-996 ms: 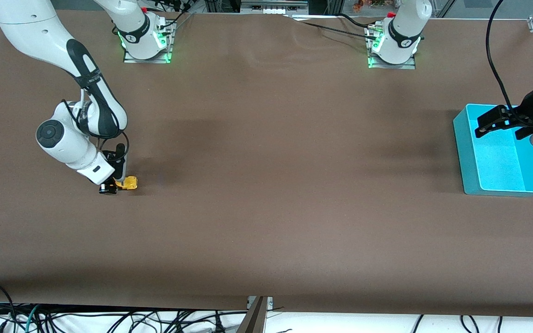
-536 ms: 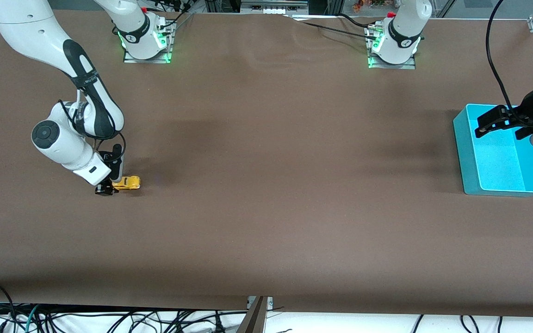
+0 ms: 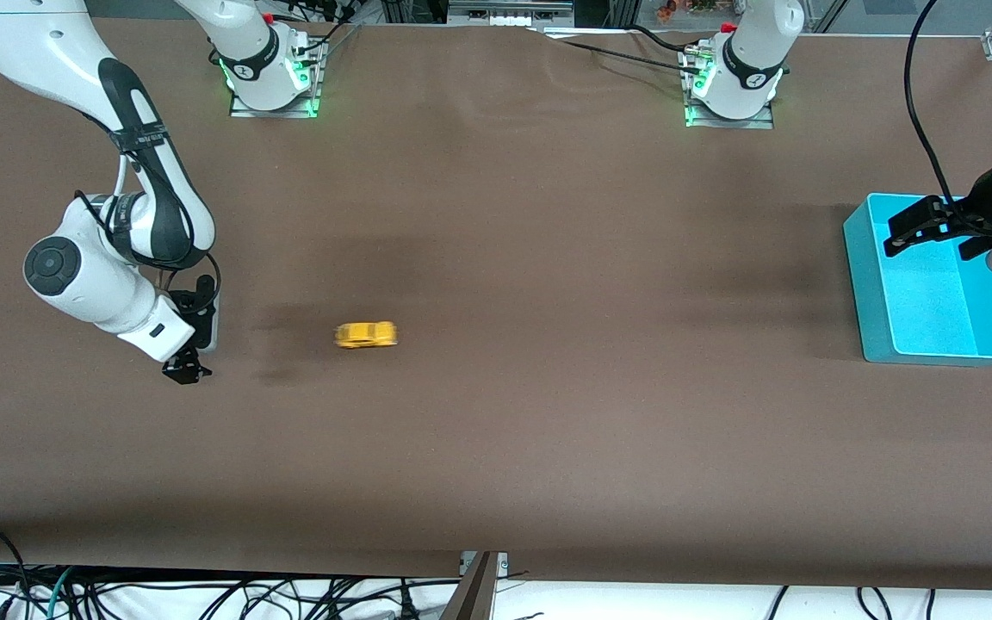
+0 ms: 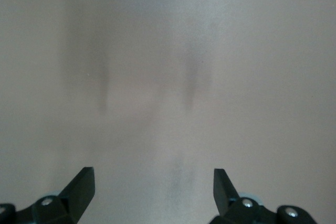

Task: Wind and store yellow beetle car
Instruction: 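Open the right gripper to release the car so it rolls toward the box, then retract the right gripper while the left gripper reaches toward the car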

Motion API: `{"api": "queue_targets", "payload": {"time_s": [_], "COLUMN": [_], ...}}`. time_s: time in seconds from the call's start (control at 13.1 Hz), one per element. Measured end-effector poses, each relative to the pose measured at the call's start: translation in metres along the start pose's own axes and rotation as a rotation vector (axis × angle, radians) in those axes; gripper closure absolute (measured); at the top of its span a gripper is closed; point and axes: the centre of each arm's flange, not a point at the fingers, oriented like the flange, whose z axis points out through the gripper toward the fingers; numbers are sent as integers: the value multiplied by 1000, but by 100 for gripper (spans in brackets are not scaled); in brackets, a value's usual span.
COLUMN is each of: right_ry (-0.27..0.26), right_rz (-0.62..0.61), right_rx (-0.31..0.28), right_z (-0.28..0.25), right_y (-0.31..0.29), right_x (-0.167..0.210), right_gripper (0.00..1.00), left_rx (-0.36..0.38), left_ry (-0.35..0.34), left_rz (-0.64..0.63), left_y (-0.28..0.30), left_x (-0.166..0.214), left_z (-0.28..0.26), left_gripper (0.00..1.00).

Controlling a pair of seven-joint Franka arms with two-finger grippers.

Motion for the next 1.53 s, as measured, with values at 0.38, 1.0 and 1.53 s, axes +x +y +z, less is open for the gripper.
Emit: {"api": "queue_targets", "payload": {"time_s": [0.38,1.0,1.53], "right_ry": [3,28,18], "right_rz": [75,493,998], "right_rx": [-19,-16,52], "right_z": [-12,-129,-217], "right_y": [6,27,44], "right_x": [0,32,49], "right_gripper": [0,0,0], "left_rx": [0,0,0], "left_ry": [0,16,-23], "left_rz": [0,1,-67], "left_y": [0,0,-35], "left_x": [0,1,-1], "left_z": [0,-8,-5], "left_gripper": [0,0,0]}}
